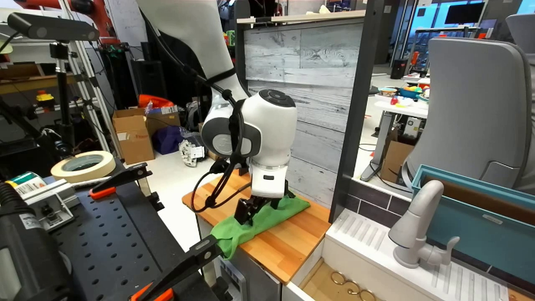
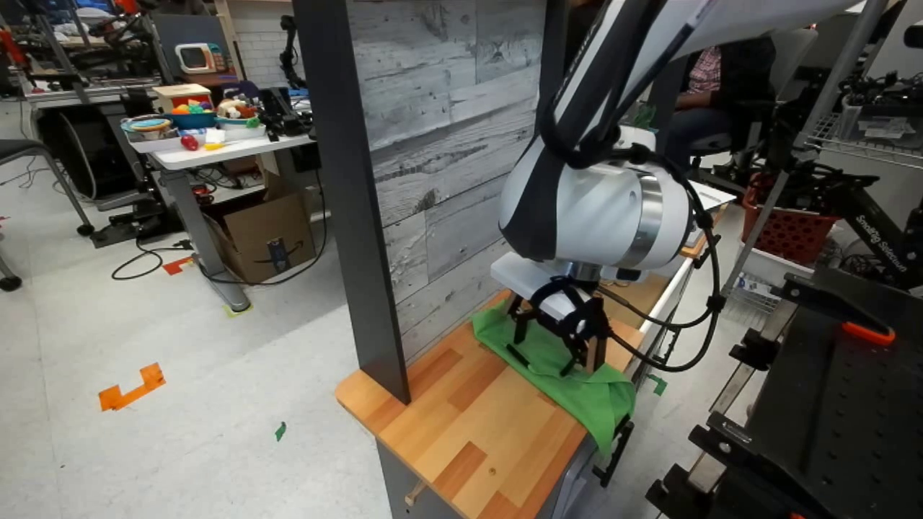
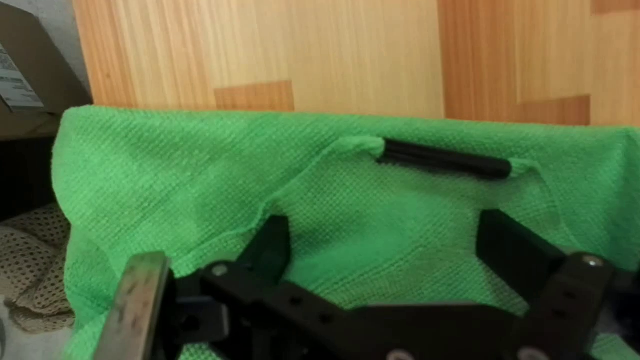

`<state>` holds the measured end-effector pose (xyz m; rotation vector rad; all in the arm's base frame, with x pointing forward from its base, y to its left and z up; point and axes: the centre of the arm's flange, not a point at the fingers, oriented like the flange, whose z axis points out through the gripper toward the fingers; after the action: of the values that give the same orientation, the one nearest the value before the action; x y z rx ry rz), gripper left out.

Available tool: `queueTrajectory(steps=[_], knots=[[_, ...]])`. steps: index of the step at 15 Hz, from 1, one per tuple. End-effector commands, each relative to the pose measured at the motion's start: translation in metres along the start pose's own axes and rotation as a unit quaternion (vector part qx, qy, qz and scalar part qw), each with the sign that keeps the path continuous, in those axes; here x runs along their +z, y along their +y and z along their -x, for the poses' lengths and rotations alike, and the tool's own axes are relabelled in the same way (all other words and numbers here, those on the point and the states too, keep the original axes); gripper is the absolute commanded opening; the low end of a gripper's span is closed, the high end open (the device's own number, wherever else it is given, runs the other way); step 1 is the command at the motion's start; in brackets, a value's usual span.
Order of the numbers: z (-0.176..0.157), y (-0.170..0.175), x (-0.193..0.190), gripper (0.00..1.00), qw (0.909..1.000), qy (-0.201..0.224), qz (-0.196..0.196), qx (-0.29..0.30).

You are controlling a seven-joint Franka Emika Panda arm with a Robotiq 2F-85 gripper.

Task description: Move the green towel to the right

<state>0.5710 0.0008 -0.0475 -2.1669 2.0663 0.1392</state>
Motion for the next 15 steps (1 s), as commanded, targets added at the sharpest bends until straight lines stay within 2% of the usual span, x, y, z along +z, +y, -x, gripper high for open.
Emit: queueTrajectory(steps=[1,5,8,12,15], knots=[[-0.038,0.005,0.011,1.00,0.9995,0.019,0.018,0.020],[-0.073,0.012,0.005,1.00,0.9983,0.036,0.022,0.040],[-0.087,0.012,-0.004,1.00,0.9976,0.043,0.019,0.050],[-0.086,0.005,-0.024,1.00,0.9984,0.037,0.017,0.040],[-0.073,-0.001,-0.055,1.00,0.9995,0.024,0.012,0.016]])
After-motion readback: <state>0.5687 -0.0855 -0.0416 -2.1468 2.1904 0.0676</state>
